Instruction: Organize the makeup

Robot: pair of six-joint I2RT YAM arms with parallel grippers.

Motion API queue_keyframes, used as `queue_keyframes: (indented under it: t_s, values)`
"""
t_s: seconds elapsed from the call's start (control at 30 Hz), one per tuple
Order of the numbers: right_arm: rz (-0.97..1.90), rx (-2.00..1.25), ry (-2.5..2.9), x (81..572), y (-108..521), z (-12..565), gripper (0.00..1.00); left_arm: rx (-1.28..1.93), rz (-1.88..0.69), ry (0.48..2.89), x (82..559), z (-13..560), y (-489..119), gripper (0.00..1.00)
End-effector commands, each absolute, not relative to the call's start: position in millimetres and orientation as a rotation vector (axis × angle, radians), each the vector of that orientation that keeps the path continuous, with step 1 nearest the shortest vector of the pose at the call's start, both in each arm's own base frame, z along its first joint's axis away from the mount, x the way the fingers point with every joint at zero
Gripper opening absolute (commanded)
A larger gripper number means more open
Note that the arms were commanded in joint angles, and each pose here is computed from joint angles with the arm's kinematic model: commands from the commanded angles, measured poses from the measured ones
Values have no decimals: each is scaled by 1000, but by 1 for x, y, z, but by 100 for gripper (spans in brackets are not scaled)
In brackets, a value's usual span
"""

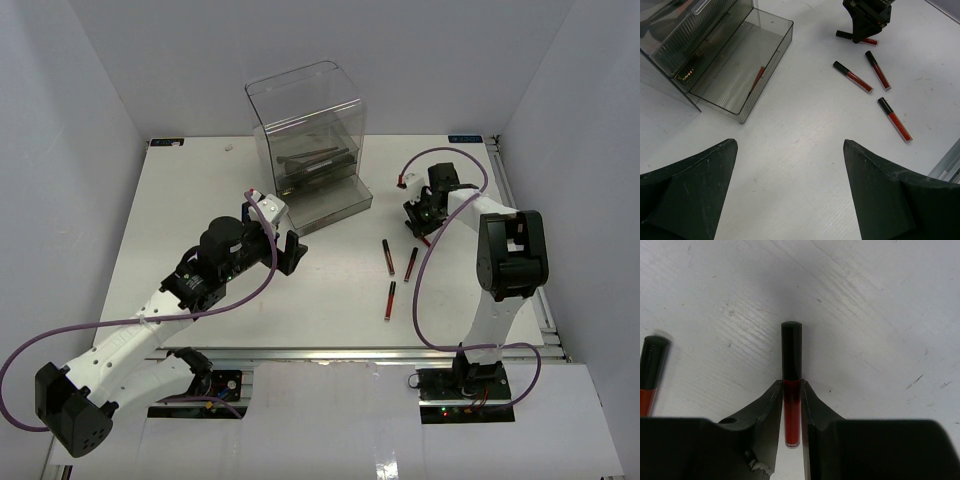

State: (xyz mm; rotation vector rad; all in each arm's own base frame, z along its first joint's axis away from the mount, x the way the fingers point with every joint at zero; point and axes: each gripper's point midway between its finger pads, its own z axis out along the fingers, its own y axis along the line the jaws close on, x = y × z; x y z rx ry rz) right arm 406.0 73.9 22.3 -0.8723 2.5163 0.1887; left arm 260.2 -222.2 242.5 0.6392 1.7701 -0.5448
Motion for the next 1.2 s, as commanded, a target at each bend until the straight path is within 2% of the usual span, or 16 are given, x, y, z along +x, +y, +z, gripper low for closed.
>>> queue_keyframes:
  t_s: [0.0,0.2,0.3,0.43,0.6,0.73,0.77,0.9,0.93,1.0,1.17]
  values:
    - [182,-938,2438,422,80,43,18,627,-559,1753,260,248,-222,98]
    - [55,-1223,2119,445,115,116,12,626,-546,1761,262,245,-221,98]
    - [-92,-1549,1836,440,158,136,8,622,-537,1761,263,245,-220,98]
    - [-367,-1773,1465,440,214,164,8,615,-512,1768,266,242,-217,98]
    - [-485,-1915,1244,451,273,175,8,608,-489,1770,269,241,-213,98]
    - [-532,-1977,1202,468,298,161,8,601,-480,1766,270,242,-211,98]
    - [-528,-1996,1207,470,302,151,9,600,-477,1766,270,242,-210,98]
    - [-495,-1974,1232,478,314,142,35,597,-476,1759,270,244,-209,98]
    - [-488,-1971,1239,479,315,140,38,599,-478,1761,270,244,-209,98]
    - [-473,-1963,1257,480,317,135,45,601,-481,1760,269,244,-210,98]
    - [-454,-1932,1285,475,313,139,52,602,-482,1760,269,244,-209,98]
